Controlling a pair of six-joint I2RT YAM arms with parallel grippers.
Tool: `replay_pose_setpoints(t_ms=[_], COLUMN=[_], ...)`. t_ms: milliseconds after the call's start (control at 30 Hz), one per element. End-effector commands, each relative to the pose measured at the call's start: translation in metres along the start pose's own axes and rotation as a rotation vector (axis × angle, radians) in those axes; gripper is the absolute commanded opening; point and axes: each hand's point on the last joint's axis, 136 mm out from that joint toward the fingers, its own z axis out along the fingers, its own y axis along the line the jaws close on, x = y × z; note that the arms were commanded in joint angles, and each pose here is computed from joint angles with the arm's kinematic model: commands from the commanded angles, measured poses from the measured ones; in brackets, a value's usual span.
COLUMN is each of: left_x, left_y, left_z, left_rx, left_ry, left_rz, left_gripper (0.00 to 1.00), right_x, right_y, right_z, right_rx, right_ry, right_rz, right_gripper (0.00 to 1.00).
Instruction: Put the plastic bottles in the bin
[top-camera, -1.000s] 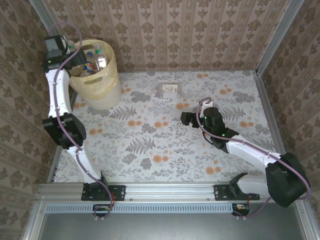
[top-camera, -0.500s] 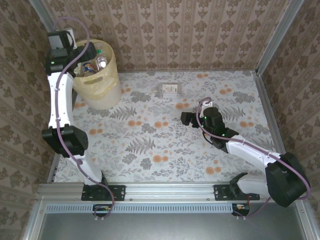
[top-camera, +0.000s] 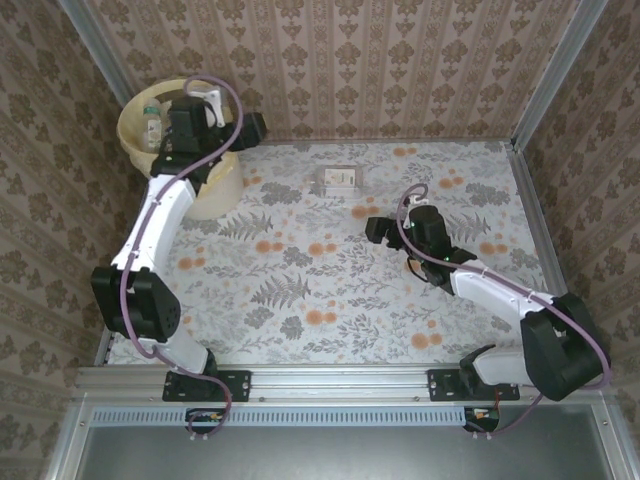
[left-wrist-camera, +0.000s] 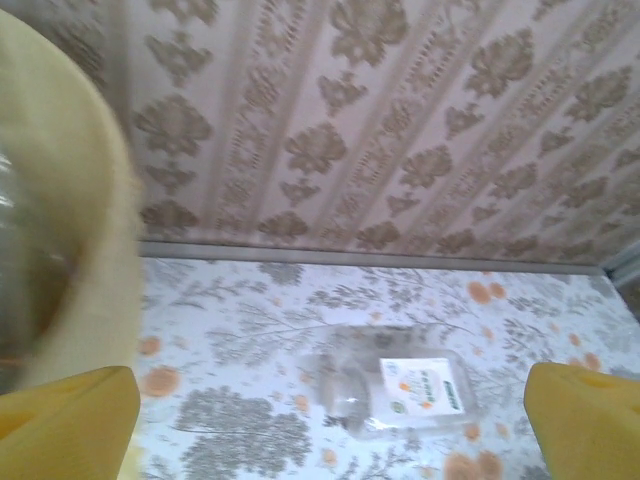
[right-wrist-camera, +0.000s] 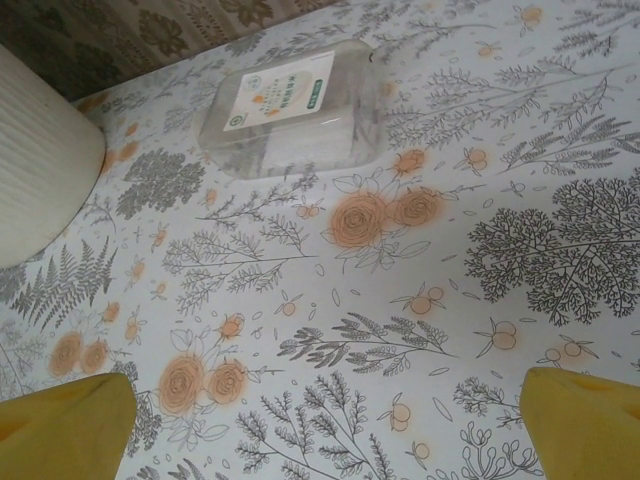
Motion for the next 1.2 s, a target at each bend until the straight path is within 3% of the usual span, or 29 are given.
replay_pose_setpoints(t_ms=[0, 333, 733, 1167], left_x=[-0.002, 0.066, 0.080, 0.090], left_y=[-0.025, -0.015, 0.005, 0.008], left_z=[-0.003, 0.016, 0.003, 0.011], left_rx=[0.081, 0.054, -0.034, -0.035], left_ry=[-0.066, 0.058, 0.077, 0.114], left_rz=[-0.064, -0.188, -0.178, -0.174], left_gripper=[1.00, 1.00, 1.00, 1.00], right_x=[-0.013, -0.020, -0.038, -0.075], right_y=[0.009, 0.011, 0.024, 0.051], right_z=[0.009, 0.061, 0.124, 0.198], right_rx=[-0.047, -0.054, -0.115, -0.211], right_ry=[0.015, 0.117, 0.272, 0.226], right_rz=[0.042, -0.012, -0.158, -0.120], right_gripper=[1.00, 1.00, 1.00, 1.00])
